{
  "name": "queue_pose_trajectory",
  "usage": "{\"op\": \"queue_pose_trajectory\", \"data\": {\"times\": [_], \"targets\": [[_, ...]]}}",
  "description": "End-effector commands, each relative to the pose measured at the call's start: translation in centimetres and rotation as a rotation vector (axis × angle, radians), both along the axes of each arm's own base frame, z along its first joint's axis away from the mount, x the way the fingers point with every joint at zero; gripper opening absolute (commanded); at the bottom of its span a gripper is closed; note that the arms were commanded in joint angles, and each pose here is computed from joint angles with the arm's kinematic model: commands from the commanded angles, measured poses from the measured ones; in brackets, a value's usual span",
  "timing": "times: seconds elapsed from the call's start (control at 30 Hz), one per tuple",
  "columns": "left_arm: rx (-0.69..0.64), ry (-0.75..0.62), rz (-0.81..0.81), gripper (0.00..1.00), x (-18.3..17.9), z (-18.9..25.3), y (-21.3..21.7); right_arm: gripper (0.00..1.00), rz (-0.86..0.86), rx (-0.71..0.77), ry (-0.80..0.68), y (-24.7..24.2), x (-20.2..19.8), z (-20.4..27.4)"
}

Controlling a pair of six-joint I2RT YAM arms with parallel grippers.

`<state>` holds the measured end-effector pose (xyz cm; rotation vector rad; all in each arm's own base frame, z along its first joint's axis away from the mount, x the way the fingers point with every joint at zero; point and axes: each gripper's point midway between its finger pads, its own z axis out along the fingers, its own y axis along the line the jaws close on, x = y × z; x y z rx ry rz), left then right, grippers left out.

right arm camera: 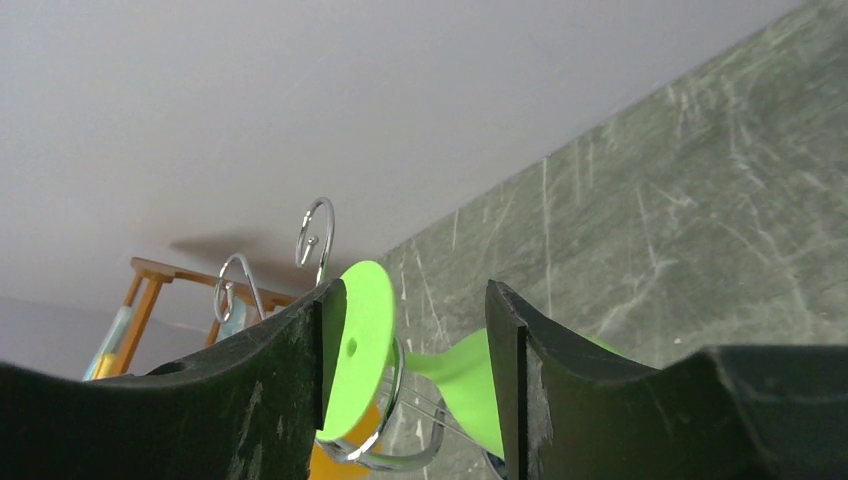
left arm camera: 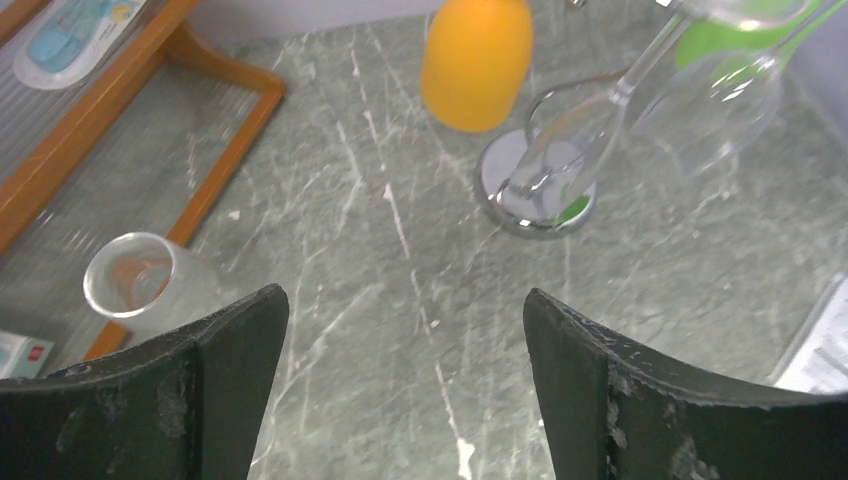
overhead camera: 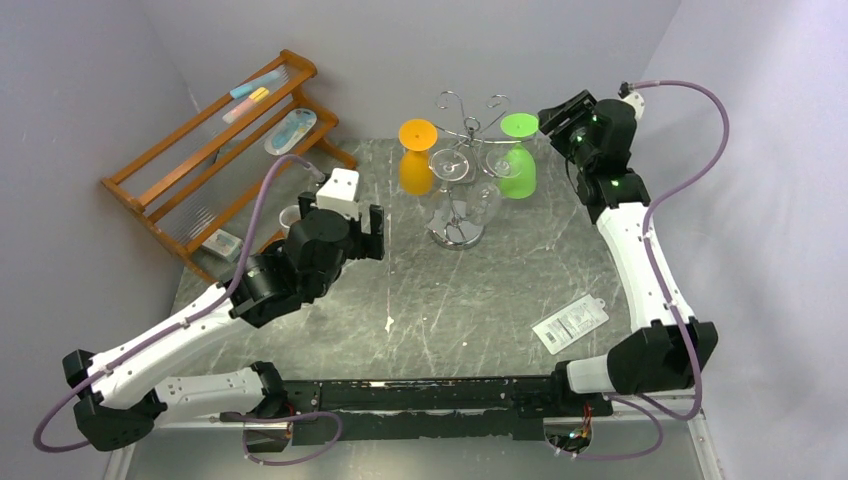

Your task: Place the wine glass upside down on the wine glass rack

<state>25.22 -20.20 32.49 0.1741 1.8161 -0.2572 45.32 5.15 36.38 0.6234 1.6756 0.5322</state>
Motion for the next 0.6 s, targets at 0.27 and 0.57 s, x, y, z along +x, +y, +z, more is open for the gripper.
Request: {"op": "queue_pose_trajectory", "data": {"times": [0.27,0.57], "targets": [[0.265,0.165,0.223,0.9,2.2,-4.6,5.5,0.57,-0.14,-0.121,0.033,-4.1,-7.0,0.9],[0.301,0.263,0.393,0.68,3.5,-5.9,11.0,0.55,-0.067,-0.094,0.082,-2.9,-9.5,-1.2]]}}
